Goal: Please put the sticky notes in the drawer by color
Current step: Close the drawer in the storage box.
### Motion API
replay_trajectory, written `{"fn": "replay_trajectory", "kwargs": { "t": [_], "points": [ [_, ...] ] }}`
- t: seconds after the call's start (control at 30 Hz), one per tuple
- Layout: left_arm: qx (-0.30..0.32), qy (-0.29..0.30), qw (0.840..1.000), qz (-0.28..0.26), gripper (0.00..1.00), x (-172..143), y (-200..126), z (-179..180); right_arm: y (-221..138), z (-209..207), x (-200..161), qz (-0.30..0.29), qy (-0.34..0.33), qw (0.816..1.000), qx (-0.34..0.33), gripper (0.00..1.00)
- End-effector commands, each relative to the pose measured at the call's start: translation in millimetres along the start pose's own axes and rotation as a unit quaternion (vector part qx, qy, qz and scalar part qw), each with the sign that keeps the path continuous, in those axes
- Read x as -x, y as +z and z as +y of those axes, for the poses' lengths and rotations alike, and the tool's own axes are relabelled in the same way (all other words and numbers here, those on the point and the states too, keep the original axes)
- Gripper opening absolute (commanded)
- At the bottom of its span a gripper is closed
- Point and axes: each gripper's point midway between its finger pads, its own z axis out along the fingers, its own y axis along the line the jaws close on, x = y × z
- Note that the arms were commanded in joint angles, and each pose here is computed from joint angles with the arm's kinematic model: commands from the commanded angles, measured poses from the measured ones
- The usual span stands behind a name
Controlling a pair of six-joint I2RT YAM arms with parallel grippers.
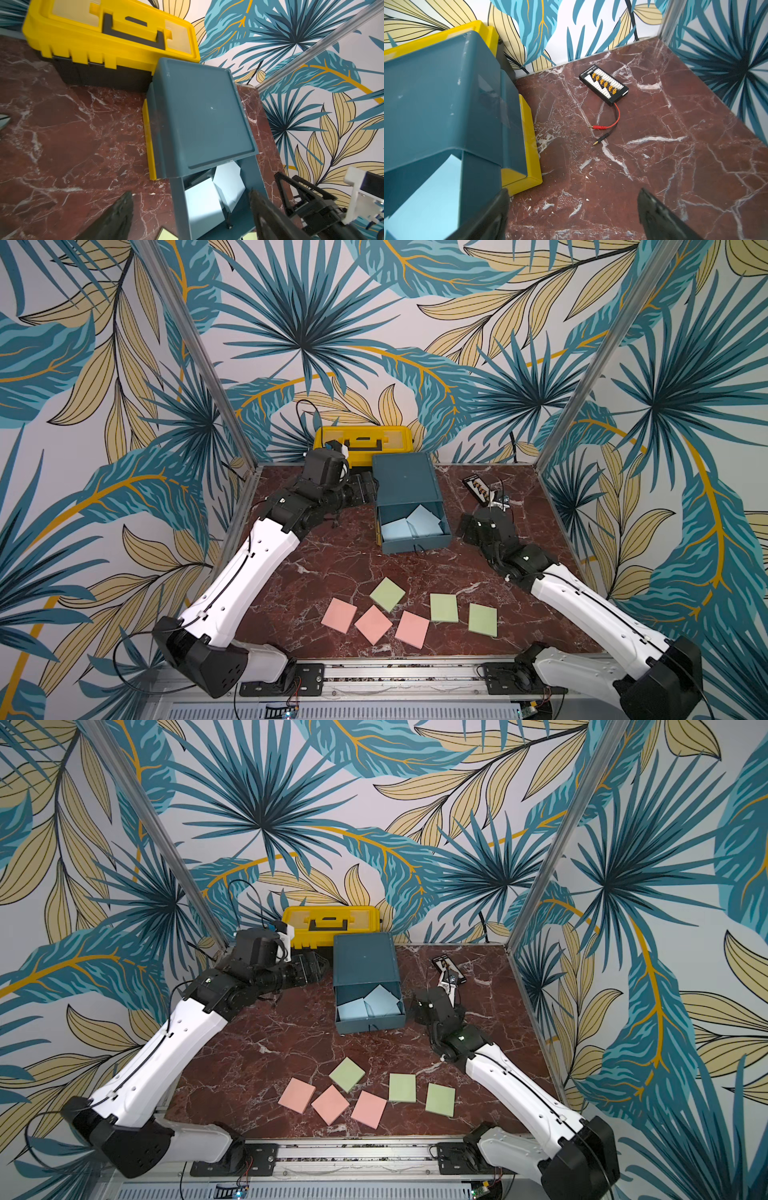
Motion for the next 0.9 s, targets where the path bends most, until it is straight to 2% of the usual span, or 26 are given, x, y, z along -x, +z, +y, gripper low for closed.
{"fn": "replay_trajectory", "kwargs": {
  "t": [0.0, 0.17, 0.23, 0.3, 0.37, 0.6, 0.87],
  "points": [
    [0.048, -0.015, 0.998, 0.04, 0.89, -29.8, 9.4, 33.8, -18.0, -10.1, -18.5, 0.021, -0.018, 0.999, 0.025, 0.89],
    [0.068, -0.032, 0.996, 0.055, 0.89, -45.4, 13.1, 52.3, -39.7, 5.6, -43.0, 0.048, -0.036, 0.992, 0.115, 0.69],
    [0.073, -0.035, 0.995, 0.059, 0.89, -47.7, 14.2, 57.7, -46.9, 18.9, -53.5, 0.065, -0.031, 0.984, 0.165, 0.45],
    [0.076, -0.037, 0.995, 0.061, 0.89, -48.9, 15.2, 60.4, -50.4, 31.3, -61.6, 0.078, -0.024, 0.976, 0.2, 0.29],
    [0.08, -0.038, 0.994, 0.064, 0.89, -50.3, 16.2, 62.8, -50.6, 42.8, -68.1, 0.089, -0.02, 0.97, 0.224, 0.18],
    [0.1, -0.045, 0.991, 0.074, 0.89, -58.4, 16.4, 76.2, -37.8, 86.6, -72.2, 0.103, -0.005, 0.955, 0.277, 0.17],
    [0.099, -0.057, 0.99, 0.079, 0.9, -63.7, 16.7, 83.4, -25.5, 118.7, -64.1, 0.093, -0.01, 0.951, 0.293, 0.21]
  ]
}}
